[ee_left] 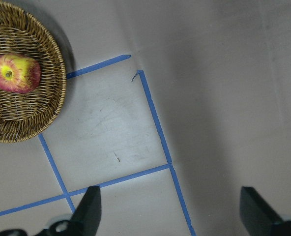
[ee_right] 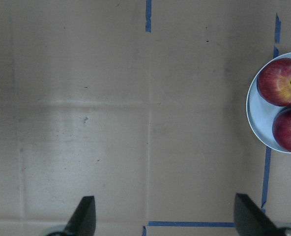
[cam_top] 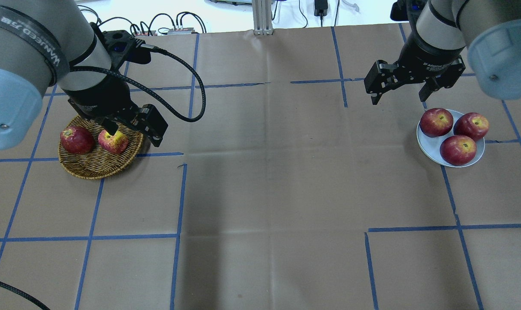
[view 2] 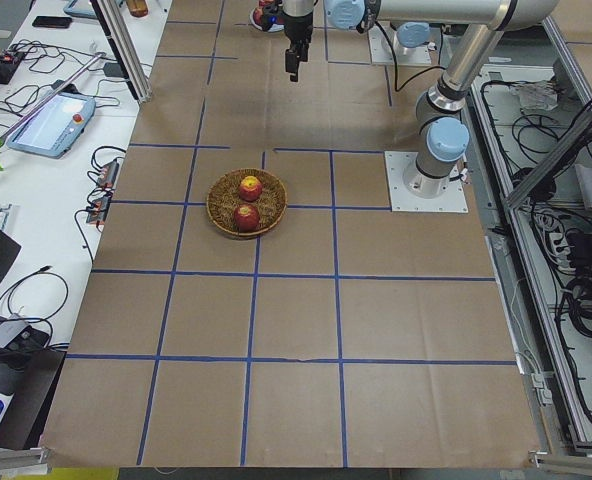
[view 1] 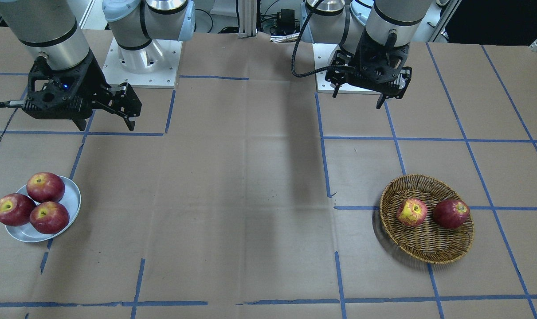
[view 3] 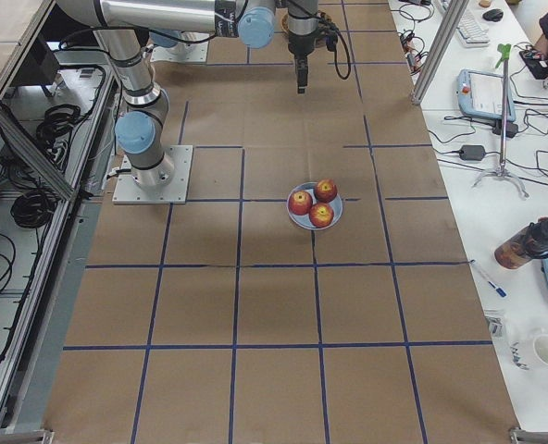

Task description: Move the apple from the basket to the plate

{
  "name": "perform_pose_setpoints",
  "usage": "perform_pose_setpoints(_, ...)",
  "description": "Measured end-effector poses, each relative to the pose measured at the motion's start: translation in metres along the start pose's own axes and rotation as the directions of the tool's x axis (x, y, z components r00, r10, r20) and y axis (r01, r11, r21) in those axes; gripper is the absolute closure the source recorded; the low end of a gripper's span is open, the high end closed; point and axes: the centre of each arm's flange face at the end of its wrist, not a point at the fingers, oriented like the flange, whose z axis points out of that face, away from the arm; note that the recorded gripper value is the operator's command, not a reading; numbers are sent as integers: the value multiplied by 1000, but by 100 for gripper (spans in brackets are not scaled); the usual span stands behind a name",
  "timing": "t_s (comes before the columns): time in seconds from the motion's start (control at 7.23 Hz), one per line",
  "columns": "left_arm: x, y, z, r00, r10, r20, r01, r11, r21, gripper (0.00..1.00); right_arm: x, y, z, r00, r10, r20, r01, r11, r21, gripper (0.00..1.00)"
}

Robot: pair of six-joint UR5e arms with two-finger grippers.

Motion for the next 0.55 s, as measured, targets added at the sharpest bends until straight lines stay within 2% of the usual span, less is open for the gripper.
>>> perform_pose_setpoints(0.55, -22, 0, 9, 1000, -11, -13, 11, 1000, -3, 1, 0, 0, 0, 1000, 0, 1, 0, 1000, 1, 0)
